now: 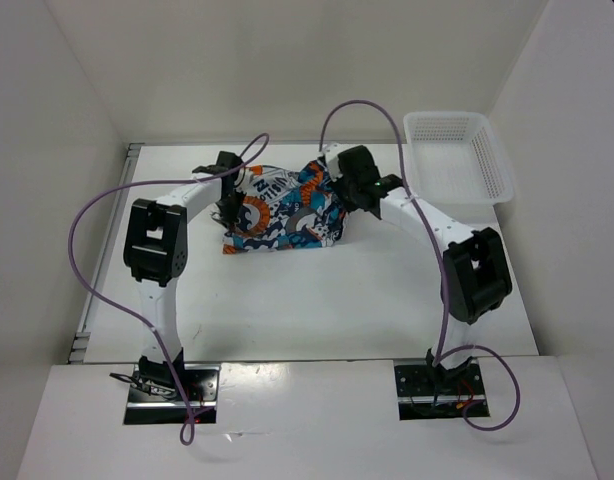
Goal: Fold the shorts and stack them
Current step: Fold the shorts
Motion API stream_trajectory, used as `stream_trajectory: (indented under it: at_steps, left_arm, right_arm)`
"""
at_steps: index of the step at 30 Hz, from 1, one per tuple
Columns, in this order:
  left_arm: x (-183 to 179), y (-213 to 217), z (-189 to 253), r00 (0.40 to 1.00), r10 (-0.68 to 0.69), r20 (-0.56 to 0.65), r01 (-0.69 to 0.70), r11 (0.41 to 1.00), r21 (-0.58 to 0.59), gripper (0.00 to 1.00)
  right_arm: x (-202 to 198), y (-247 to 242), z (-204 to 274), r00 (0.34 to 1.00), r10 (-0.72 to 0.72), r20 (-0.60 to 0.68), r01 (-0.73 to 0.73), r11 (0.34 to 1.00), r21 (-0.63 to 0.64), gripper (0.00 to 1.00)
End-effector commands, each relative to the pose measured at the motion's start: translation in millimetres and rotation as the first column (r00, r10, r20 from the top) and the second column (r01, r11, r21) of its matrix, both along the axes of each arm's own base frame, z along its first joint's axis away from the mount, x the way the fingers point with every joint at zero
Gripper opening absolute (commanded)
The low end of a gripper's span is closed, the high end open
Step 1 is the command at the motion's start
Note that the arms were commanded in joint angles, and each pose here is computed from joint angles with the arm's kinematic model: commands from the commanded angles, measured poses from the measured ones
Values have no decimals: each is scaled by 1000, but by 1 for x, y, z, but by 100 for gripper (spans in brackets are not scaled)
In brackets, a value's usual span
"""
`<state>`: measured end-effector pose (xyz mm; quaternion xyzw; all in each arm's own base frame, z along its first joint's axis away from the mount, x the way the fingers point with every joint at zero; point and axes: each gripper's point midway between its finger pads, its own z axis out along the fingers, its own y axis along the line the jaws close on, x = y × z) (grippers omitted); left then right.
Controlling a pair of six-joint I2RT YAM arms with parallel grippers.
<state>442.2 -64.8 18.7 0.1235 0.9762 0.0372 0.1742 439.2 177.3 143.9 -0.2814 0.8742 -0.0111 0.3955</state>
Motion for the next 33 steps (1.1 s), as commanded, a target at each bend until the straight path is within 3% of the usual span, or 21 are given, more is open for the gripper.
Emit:
stream_trajectory:
  at_steps: [1, 6, 16, 24, 31, 33]
  left_arm:
    - [-10, -32, -26, 994, -65, -82, 57, 993, -106, 20]
    - [0, -39, -25, 995, -76, -65, 67, 988, -137, 19]
    - [-5, -32, -25, 997, -61, -57, 52, 988, -146, 19]
    - [-9, -14, -37, 996, -21, -87, 5, 983, -186, 19]
    - [-4, 15, -26, 997, 46, -68, -59, 976, -209, 37]
    - [-4, 19, -17, 997, 54, -58, -66, 974, -218, 40]
  right_arm:
    - [0, 19, 45, 986, 100, 136, -85, 990, -110, 0]
    - [-10, 96, 55, 940, 285, 189, -250, 949, -191, 0]
    - [-16, 218, 59, 862, 447, 240, -414, 893, -177, 0]
    - [-24, 248, 21, 845, 503, 181, -472, 861, -188, 0]
    - [-27, 266, 7, 840, 514, 172, -489, 855, -170, 0]
    - [-23, 266, 7, 846, 501, 185, -473, 863, -177, 11]
